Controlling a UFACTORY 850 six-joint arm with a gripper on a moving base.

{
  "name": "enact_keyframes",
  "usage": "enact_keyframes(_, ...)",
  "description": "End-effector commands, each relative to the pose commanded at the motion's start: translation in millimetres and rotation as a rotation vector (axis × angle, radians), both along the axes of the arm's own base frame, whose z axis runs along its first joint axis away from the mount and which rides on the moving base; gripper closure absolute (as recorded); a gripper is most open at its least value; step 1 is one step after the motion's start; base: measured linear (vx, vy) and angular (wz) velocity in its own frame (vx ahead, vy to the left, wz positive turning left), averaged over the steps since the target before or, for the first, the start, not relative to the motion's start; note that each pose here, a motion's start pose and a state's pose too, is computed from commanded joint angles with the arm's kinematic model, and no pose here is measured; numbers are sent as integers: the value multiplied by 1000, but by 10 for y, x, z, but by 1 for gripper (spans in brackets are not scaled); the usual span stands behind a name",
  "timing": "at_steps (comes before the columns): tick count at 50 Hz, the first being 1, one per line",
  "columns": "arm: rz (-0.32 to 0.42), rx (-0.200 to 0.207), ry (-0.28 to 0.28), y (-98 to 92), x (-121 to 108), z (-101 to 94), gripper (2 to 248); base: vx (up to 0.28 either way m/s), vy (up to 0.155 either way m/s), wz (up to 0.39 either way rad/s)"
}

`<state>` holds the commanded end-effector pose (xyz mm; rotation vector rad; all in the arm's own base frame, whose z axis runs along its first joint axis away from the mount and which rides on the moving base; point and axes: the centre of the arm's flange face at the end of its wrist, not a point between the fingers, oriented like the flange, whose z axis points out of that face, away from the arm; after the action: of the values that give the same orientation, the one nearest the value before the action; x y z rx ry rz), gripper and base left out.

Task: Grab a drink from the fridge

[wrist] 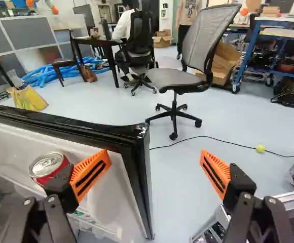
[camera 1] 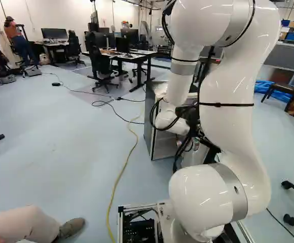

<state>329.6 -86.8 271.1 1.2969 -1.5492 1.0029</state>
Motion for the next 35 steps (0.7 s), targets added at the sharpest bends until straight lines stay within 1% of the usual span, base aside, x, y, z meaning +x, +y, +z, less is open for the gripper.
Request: enact_keyframes(35, -197, -9, -86, -751, 363, 39, 3, 0, 0, 0)
